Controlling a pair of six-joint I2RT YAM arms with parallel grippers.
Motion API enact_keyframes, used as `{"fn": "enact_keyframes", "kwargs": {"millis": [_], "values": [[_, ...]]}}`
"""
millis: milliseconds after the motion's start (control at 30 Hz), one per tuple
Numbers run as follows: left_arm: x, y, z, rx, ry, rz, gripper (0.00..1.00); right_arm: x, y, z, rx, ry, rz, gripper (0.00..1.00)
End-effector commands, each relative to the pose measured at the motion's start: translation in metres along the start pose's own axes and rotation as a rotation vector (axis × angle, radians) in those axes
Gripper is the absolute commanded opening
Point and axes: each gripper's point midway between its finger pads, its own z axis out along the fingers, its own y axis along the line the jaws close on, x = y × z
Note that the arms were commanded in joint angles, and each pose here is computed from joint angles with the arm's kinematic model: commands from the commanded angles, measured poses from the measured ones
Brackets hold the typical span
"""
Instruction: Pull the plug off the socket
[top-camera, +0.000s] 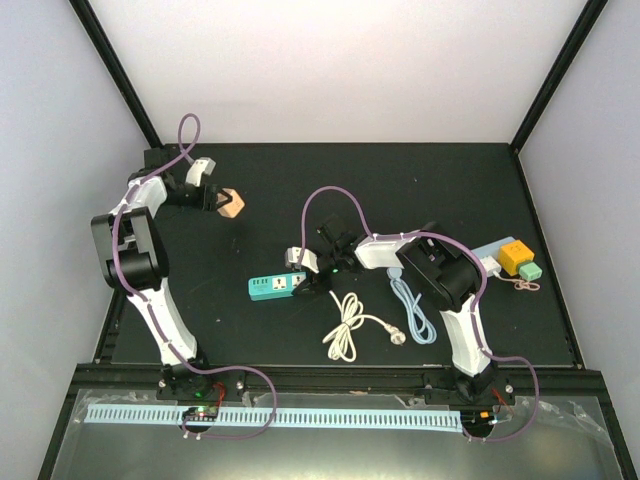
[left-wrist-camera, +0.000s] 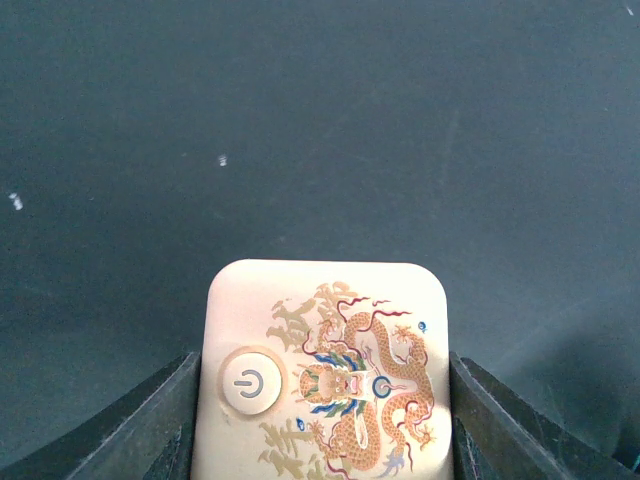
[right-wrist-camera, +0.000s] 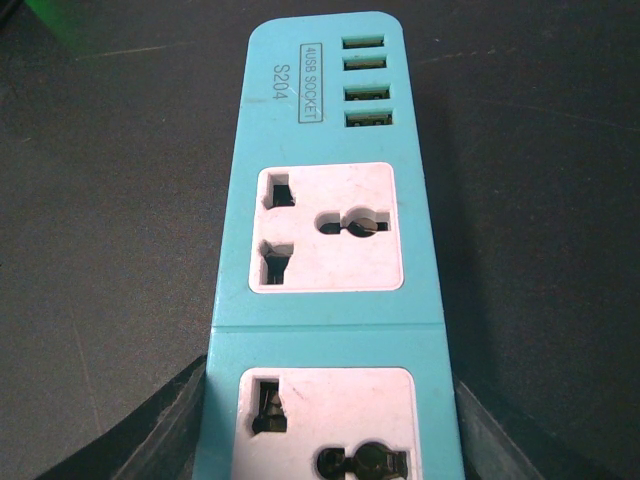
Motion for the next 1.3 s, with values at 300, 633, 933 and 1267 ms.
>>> {"fn": "enact_keyframes", "kwargs": {"millis": [300, 633, 933, 1267], "values": [[-0.012, 0.043, 0.011, -0.015, -0.034, -0.157, 0.31, 0.069, 0.009, 0.011, -0.001, 0.186, 0.154, 0.01], [-0.001, 0.064, 0.013, -0.101, 0.004, -0.196, 0.57, 0.069, 0.009, 0.011, -0.004, 0.186, 0.157, 0.01], [0.002, 0.070, 0.008, -0.169, 0.014, -0.191, 0.75, 0.070, 0.010, 0.012, -0.008, 0.187, 0.160, 0.01], [-0.008, 0.054, -0.006, -0.182, -0.020, -0.130, 0.80, 0.069, 0.010, 0.011, -0.009, 0.185, 0.160, 0.01]]}}
